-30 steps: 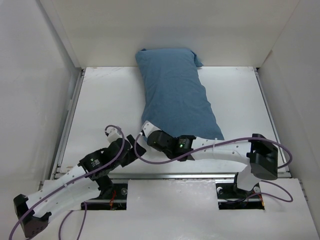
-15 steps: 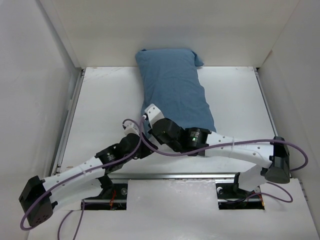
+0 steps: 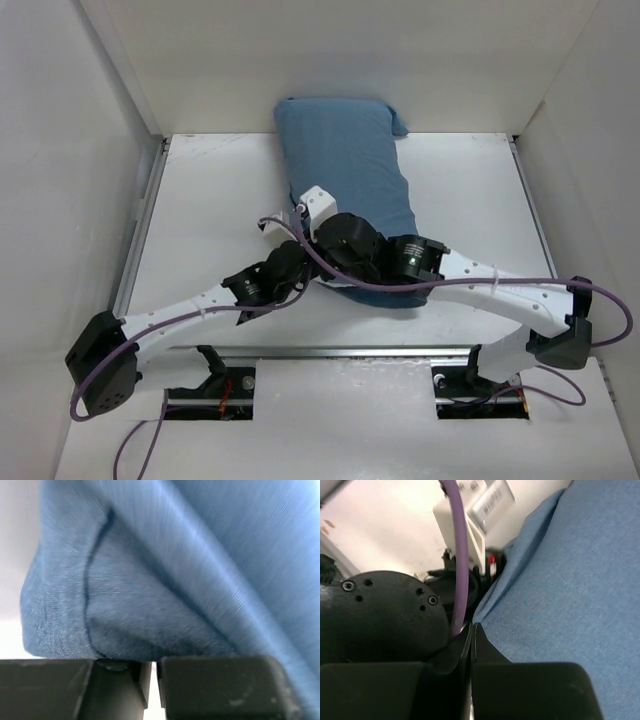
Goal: Put the pillow into the pillowcase
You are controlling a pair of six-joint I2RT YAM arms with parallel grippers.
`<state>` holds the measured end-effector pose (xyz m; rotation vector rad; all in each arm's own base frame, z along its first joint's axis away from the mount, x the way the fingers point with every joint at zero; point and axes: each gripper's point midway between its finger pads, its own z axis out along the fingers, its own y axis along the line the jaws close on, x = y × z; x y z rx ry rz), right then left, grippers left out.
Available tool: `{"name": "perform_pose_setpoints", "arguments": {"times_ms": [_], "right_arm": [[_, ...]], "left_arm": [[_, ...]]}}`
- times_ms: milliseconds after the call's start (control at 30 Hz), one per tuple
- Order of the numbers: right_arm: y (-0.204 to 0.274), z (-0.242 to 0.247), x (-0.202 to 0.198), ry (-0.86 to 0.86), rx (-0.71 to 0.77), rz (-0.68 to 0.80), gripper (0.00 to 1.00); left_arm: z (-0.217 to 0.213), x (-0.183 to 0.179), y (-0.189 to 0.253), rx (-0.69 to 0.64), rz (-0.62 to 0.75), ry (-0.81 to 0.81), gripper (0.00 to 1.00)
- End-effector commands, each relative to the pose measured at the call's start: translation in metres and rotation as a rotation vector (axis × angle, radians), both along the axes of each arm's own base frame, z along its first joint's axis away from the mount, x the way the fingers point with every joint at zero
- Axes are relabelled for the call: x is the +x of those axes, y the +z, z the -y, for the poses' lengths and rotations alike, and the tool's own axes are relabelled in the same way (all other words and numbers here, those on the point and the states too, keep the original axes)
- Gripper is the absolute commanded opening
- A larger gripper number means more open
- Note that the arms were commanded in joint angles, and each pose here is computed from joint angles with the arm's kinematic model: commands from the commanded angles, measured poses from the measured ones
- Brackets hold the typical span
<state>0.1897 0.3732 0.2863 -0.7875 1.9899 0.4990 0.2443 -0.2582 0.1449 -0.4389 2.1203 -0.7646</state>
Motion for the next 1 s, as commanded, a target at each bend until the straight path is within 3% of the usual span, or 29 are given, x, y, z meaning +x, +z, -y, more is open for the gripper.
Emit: {"name": "perform_pose_setpoints", "arguments": {"times_ms": [0, 133, 267, 300, 400, 433, 500, 533, 633, 667, 733, 767, 833, 900, 967], "right_arm": [[0.062, -0.024, -0.05, 0.204, 0.242, -0.112, 0.0], [0.089, -0.027, -0.078, 0.329, 0.301, -0.18, 0.0], [0.134, -0.026, -0.103, 0.45, 0.389, -0.219, 0.0], [0.136, -0.029, -0.105, 0.463, 0.385, -0.229, 0.0], [0.152, -0.026, -0.109, 0.48, 0.383, -0.24, 0.0], [0.157, -0.025, -0.113, 0.498, 0.394, -0.24, 0.0], [0.163, -0.026, -0.119, 0.531, 0.402, -0.251, 0.0], [0.166, -0.024, -0.119, 0.532, 0.405, -0.25, 0.0], [0.168, -0.019, -0.107, 0.461, 0.399, -0.218, 0.0], [0.171, -0.016, -0.104, 0.441, 0.405, -0.203, 0.0], [0.166, -0.012, -0.089, 0.355, 0.384, -0.173, 0.0], [0.17, -0.007, -0.084, 0.327, 0.392, -0.154, 0.0], [0.168, 0.002, -0.063, 0.205, 0.386, -0.108, 0.0], [0.156, 0.004, -0.052, 0.142, 0.353, -0.092, 0.0], [0.155, 0.008, -0.044, 0.096, 0.353, -0.067, 0.0]], "left_arm": [[-0.013, 0.059, 0.107, -0.21, 0.307, 0.307, 0.06], [-0.03, 0.084, 0.114, -0.291, 0.383, 0.532, 0.1], [-0.033, 0.104, 0.082, -0.292, 0.364, 0.717, 0.13], [-0.03, 0.108, 0.056, -0.242, 0.331, 0.734, 0.15], [-0.021, 0.121, 0.042, -0.265, 0.31, 0.812, 0.18], [-0.023, 0.12, 0.006, -0.143, 0.255, 0.824, 0.21], [-0.011, 0.132, 0.006, -0.183, 0.232, 0.854, 0.25], [-0.009, 0.134, -0.008, -0.138, 0.221, 0.851, 0.27], [0.003, 0.132, -0.017, -0.106, 0.184, 0.77, 0.32], [0.007, 0.133, 0.002, -0.17, 0.203, 0.746, 0.35], [0.005, 0.123, 0.004, -0.14, 0.202, 0.664, 0.42], [0.005, 0.118, 0.026, -0.129, 0.234, 0.604, 0.57], [0.008, 0.105, 0.028, -0.076, 0.222, 0.476, 0.78], [0.006, 0.091, 0.045, -0.032, 0.228, 0.372, 0.95], [0.015, 0.073, 0.042, -0.013, 0.195, 0.227, 0.99]]}}
